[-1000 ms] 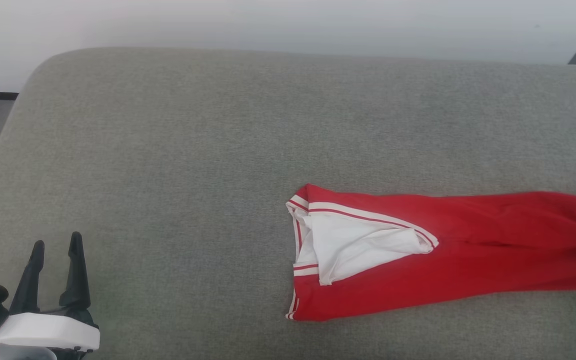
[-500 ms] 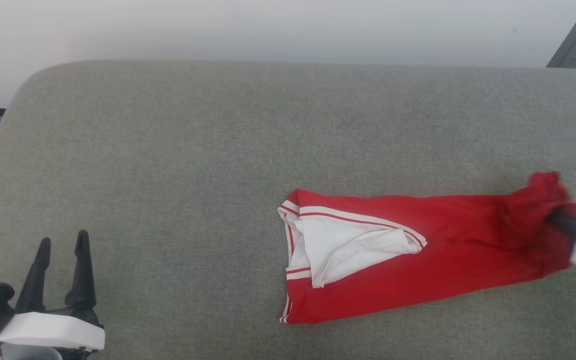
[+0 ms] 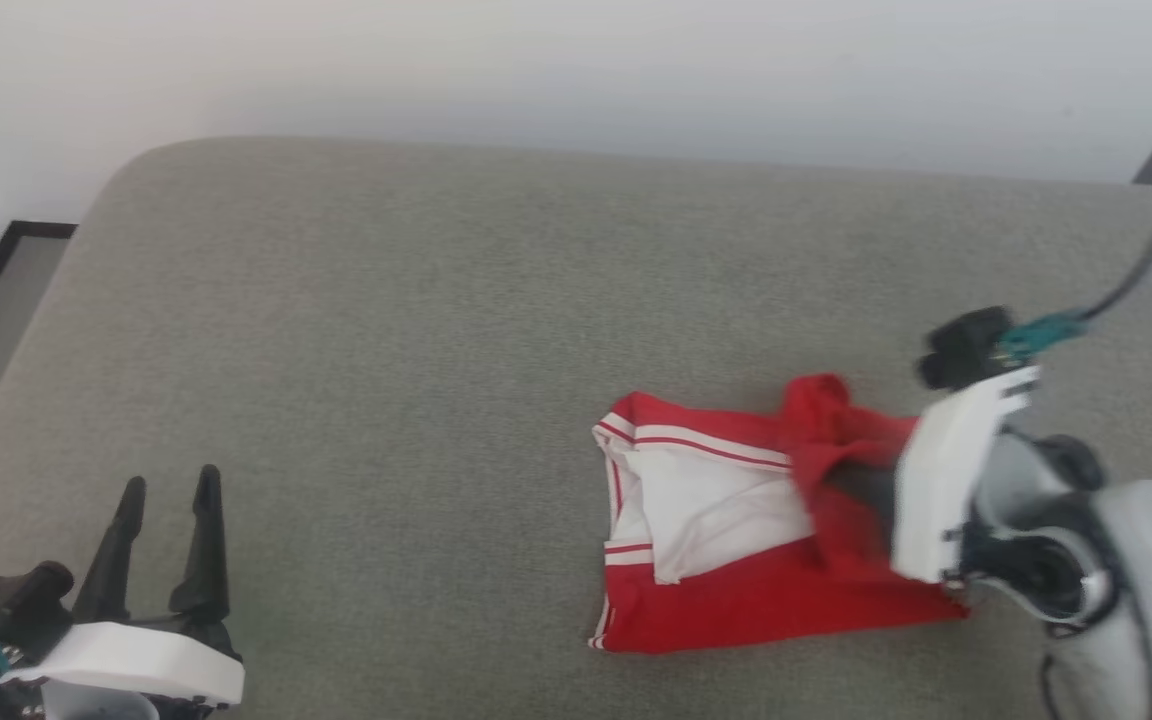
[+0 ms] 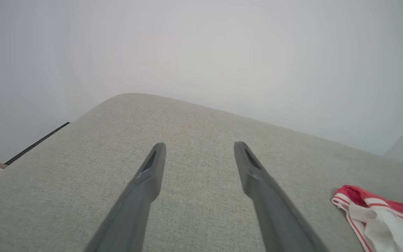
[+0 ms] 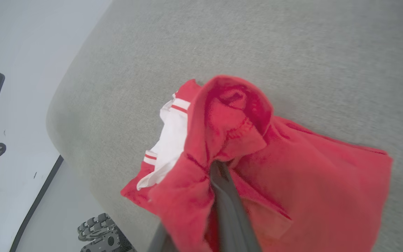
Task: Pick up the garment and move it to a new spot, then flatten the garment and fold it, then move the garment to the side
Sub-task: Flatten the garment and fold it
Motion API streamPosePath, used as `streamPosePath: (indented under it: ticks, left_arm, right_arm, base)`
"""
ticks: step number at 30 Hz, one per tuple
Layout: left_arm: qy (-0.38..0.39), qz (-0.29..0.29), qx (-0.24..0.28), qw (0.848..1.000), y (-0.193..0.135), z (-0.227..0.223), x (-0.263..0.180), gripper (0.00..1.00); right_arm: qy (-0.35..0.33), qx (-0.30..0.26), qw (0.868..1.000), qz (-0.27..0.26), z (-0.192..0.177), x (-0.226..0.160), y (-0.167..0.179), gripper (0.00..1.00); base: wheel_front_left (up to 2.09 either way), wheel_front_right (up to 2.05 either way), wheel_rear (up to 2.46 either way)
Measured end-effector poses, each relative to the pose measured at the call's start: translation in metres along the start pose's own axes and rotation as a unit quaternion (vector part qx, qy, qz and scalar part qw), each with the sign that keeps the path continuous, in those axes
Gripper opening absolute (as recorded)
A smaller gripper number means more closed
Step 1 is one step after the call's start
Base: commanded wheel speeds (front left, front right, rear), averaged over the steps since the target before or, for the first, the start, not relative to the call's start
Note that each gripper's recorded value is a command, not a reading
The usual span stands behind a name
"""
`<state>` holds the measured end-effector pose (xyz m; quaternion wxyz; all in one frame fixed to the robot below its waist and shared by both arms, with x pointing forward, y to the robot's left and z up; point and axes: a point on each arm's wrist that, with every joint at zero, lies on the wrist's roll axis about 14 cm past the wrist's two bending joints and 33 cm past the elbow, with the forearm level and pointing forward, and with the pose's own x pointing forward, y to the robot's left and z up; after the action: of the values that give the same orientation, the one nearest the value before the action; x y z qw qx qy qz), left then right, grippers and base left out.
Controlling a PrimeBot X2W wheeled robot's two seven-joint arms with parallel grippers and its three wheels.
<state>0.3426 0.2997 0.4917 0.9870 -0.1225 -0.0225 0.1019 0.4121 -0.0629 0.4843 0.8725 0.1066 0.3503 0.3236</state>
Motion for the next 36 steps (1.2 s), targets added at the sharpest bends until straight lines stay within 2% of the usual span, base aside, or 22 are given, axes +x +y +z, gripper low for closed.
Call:
streamPosePath:
  ticks: [10,11,13,14,15,20,24,30,36]
  left_arm:
    - [-0.007,0.016,-0.003,1.000,0.012,0.006,-0.014,1.00]
    - [-0.006,0.018,-0.003,1.000,0.012,0.006,-0.015,1.00]
    - [-0.006,0.021,-0.005,1.000,0.014,0.006,-0.016,1.00]
    - [-0.006,0.022,-0.006,1.000,0.015,0.006,-0.017,1.00]
    - [-0.007,0.023,-0.006,1.000,0.016,0.007,-0.017,1.00]
    - [-0.014,0.024,-0.007,1.000,0.017,0.011,-0.017,1.00]
    - [-0.020,0.019,-0.006,1.000,0.015,0.015,-0.013,1.00]
    - [-0.022,0.007,-0.005,1.000,0.009,0.016,-0.009,1.00]
    - [-0.021,-0.009,0.000,1.000,0.002,0.016,-0.005,1.00]
  right_arm:
    - [0.040,-0.028,0.997,0.065,-0.017,0.051,0.054,0.00]
    - [0.044,-0.029,0.996,0.066,-0.019,0.054,0.056,0.04]
    - [0.049,-0.038,0.996,0.069,-0.021,0.059,0.059,0.64]
    - [0.047,-0.041,0.996,0.068,-0.021,0.062,0.060,0.97]
    - [0.047,-0.044,0.996,0.067,-0.021,0.063,0.059,1.00]
    - [0.040,-0.047,0.996,0.069,-0.021,0.063,0.060,1.00]
    - [0.008,-0.050,0.997,0.066,-0.008,0.053,0.055,1.00]
    - [-0.067,-0.059,0.996,0.028,0.024,0.025,0.026,1.00]
    - [-0.147,-0.052,0.987,-0.033,0.045,-0.018,-0.016,1.00]
  base:
    - [0.00,0.00,0.00]
    - [0.00,0.00,0.00]
    - [0.00,0.00,0.00]
    - [0.00,0.00,0.00]
    - [0.00,0.00,0.00]
    - [0.00,0.00,0.00]
    - [0.00,0.00,0.00]
    - [0.00,0.00,0.00]
    - [0.00,0.00,0.00]
